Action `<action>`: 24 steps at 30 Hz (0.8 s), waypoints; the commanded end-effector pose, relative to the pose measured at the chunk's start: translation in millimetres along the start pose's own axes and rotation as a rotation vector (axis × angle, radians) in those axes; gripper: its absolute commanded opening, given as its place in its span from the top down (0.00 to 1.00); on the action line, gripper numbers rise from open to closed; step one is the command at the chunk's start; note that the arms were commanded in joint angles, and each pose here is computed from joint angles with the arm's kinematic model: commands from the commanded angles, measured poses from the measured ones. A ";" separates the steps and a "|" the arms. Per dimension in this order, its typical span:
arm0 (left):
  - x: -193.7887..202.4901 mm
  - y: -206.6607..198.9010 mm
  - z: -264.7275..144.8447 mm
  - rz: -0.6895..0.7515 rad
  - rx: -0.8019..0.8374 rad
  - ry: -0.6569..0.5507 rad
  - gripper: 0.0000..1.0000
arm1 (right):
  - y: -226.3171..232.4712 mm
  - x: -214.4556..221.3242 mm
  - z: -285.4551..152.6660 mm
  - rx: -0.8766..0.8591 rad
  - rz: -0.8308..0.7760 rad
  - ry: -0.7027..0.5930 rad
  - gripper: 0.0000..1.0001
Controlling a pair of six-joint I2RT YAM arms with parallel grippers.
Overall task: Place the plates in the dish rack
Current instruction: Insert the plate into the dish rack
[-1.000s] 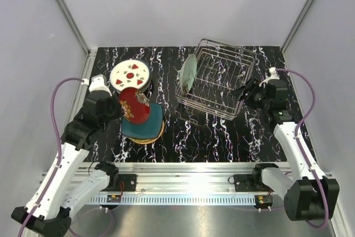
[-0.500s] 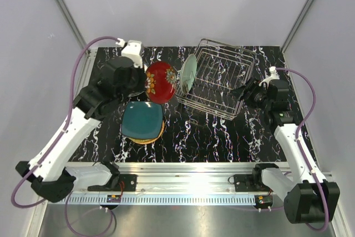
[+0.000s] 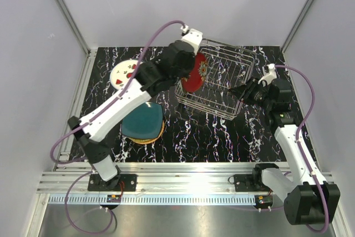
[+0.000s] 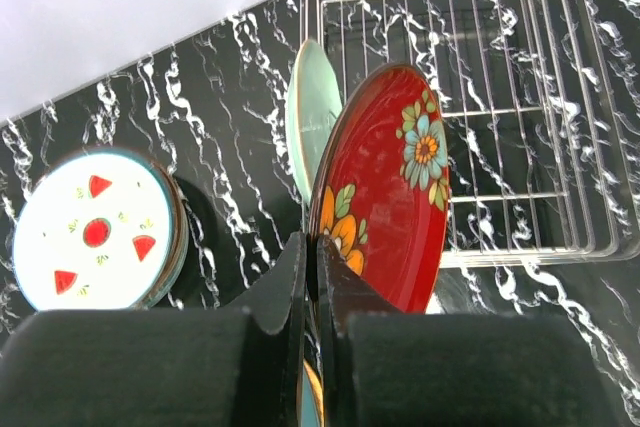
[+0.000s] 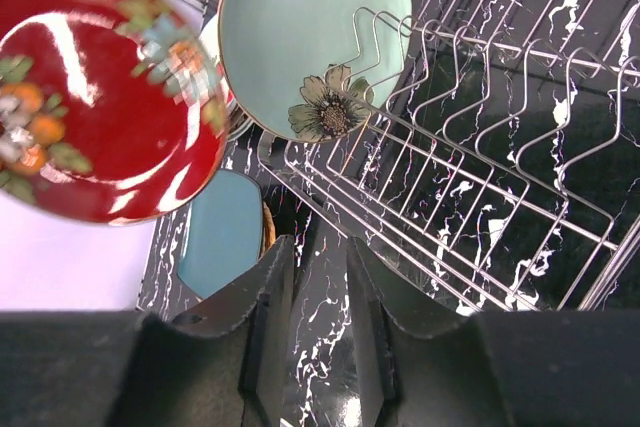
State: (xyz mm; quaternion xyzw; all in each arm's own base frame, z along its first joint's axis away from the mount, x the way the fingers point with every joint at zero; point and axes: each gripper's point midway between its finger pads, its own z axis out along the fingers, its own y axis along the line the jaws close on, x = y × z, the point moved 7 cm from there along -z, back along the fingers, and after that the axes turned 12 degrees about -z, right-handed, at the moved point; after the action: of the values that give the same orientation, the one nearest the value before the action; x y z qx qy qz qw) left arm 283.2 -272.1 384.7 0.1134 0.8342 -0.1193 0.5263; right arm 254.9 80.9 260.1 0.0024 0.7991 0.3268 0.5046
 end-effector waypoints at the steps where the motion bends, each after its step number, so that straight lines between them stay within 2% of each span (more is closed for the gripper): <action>1: -41.9 -15.1 4.4 0.012 -0.068 -0.177 1.00 | 5.8 -8.4 0.6 -0.047 -0.030 -0.033 0.65; 3: -49.4 -20.8 8.5 0.056 -0.099 -0.206 1.00 | 1.4 -6.2 1.7 -0.018 -0.028 -0.028 0.63; 10: -36.2 -35.7 46.7 0.234 -0.282 -0.218 1.00 | -8.7 -1.6 3.2 0.058 -0.022 -0.021 0.59; 18: -20.7 -43.9 75.5 0.328 -0.381 -0.215 1.00 | -11.6 0.5 4.9 0.073 -0.012 -0.014 0.58; 24: -9.4 -52.1 94.3 0.372 -0.394 -0.203 1.00 | -13.2 1.0 4.7 0.086 -0.013 -0.015 0.57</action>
State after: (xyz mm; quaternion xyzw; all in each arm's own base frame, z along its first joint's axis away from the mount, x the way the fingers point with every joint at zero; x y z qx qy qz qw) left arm 346.1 -348.6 322.9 0.1977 0.7774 0.1378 0.5810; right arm 261.2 75.6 252.0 0.0220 0.8085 0.3002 0.5057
